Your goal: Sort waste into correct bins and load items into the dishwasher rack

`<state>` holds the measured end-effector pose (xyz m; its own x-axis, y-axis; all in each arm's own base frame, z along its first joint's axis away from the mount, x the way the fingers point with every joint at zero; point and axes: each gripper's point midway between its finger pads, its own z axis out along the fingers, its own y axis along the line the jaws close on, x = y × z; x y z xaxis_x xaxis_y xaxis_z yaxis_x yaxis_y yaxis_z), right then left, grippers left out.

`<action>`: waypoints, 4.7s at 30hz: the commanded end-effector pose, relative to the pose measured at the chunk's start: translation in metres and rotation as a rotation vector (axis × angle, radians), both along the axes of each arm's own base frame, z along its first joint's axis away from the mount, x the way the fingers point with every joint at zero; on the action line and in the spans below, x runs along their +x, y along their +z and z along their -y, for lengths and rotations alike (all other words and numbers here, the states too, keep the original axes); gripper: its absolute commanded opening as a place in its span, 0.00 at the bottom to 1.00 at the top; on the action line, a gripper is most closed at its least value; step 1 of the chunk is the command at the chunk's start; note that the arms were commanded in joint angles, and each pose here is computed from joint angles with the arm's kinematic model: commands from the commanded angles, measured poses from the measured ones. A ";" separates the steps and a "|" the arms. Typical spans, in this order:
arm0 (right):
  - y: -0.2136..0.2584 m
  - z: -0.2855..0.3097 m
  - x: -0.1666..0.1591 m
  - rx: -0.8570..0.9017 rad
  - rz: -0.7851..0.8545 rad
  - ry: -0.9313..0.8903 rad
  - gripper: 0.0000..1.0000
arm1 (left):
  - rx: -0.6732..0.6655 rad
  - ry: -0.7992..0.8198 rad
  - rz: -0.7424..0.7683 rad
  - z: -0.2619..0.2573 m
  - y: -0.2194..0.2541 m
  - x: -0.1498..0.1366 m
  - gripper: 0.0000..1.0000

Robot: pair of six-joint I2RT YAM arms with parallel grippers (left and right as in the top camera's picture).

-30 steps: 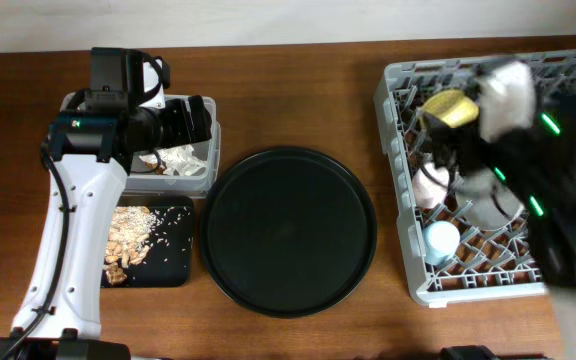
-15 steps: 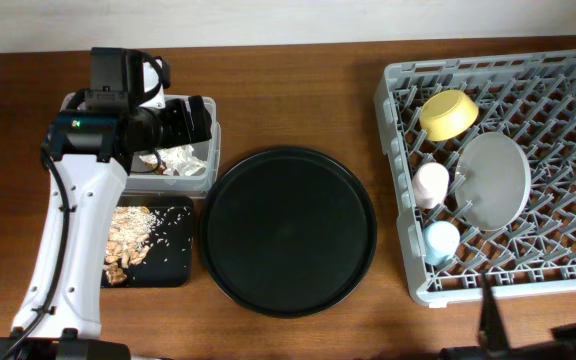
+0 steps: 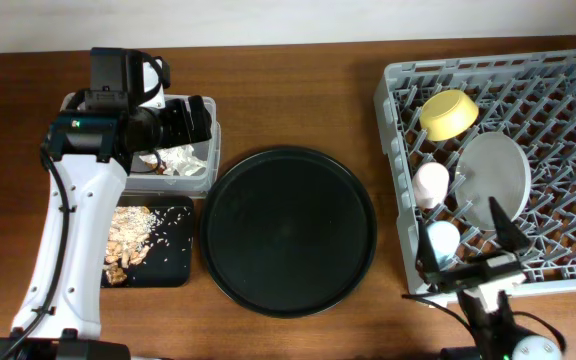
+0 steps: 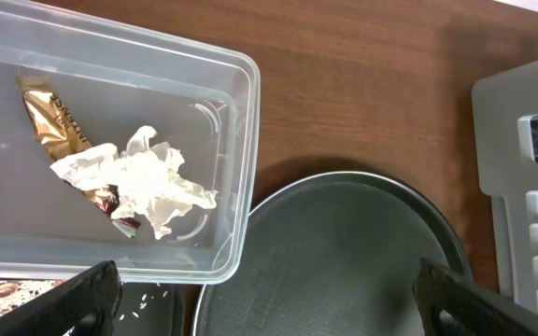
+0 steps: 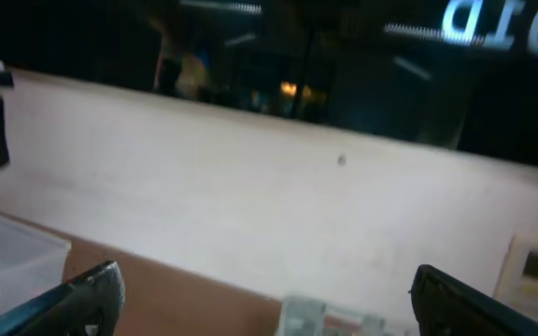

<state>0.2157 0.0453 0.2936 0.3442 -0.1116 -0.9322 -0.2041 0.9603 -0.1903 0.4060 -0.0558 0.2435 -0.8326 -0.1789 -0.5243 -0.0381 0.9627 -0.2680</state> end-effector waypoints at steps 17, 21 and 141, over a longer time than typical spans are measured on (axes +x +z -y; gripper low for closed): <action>-0.101 0.023 0.029 0.165 -0.277 -0.111 0.99 | 0.004 0.003 0.037 -0.001 0.014 0.000 0.99; -0.125 0.023 0.030 0.157 -0.373 -0.117 0.99 | 0.003 0.003 0.037 -0.001 0.014 0.000 0.99; -0.135 0.023 0.029 0.153 -0.417 -0.120 0.99 | 0.107 0.321 0.839 -0.073 -0.096 -0.159 0.99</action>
<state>0.2451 0.0228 0.1600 -0.0712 0.0184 -0.9973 -0.1216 0.9922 0.0270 0.2477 0.0175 0.1480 -0.0965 -0.2453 -0.9646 -0.1488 0.9618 -0.2297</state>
